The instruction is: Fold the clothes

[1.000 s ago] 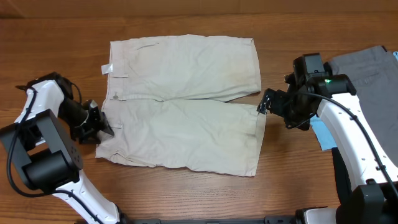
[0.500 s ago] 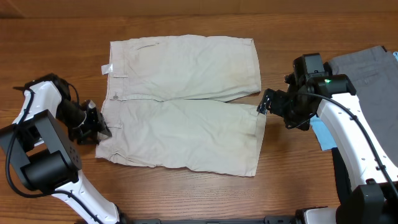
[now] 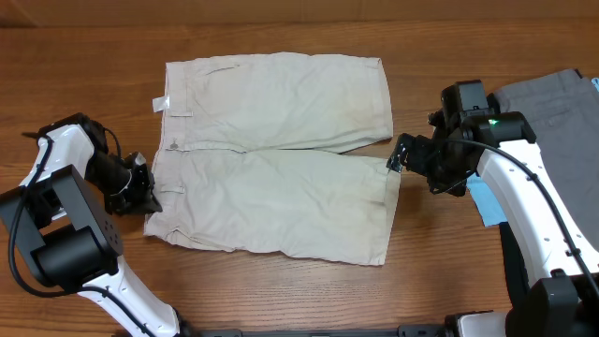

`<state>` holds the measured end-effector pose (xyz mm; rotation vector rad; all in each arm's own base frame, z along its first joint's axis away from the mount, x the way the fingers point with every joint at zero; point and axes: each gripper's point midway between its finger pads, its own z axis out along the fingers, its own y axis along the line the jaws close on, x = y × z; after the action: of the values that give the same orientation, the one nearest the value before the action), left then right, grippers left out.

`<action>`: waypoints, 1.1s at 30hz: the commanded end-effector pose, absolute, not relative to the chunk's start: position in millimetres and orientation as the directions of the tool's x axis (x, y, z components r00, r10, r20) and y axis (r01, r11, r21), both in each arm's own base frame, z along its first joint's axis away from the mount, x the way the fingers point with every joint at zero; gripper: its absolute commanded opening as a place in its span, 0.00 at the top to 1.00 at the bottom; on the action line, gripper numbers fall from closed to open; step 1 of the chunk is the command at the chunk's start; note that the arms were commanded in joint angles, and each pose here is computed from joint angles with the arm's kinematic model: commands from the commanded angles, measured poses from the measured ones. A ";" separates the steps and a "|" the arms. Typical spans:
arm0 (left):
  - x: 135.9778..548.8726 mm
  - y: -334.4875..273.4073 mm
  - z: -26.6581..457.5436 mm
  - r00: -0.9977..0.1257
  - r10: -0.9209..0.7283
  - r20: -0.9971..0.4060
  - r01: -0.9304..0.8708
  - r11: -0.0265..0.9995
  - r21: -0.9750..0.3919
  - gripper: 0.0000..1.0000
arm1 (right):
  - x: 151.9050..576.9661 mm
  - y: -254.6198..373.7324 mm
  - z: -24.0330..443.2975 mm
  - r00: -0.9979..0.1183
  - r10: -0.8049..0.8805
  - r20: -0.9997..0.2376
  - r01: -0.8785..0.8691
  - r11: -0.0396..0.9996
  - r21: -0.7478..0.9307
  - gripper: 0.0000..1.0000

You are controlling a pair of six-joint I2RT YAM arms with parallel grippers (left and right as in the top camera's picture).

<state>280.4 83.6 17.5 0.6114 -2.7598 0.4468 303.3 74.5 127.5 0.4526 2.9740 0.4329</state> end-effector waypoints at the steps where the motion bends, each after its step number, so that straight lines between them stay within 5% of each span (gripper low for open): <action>1: 277.8 81.8 16.8 -0.863 -0.367 0.346 -0.460 0.854 -0.243 0.96 | 308.9 73.9 135.2 -0.949 0.302 -0.087 0.264 0.916 0.304 0.00; 20: 252.0 126.9 34.3 -0.746 -0.617 0.251 -0.618 0.782 0.086 0.95 | 308.9 73.9 135.2 -0.949 0.302 -0.087 0.264 0.916 0.304 0.00; 26: 253.6 123.0 36.2 -0.744 -0.616 0.258 -0.623 0.780 0.063 0.41 | 308.9 73.9 135.2 -0.949 0.302 -0.087 0.264 0.916 0.304 0.00; 33: 303.3 114.1 107.6 -0.785 -0.601 0.150 -0.617 0.780 -0.102 0.39 | 308.9 73.9 135.2 -0.949 0.302 -0.087 0.264 0.916 0.304 0.00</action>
<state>265.3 117.7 62.0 0.9459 -2.7056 0.0982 303.2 74.5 127.5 0.4522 2.9744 0.4328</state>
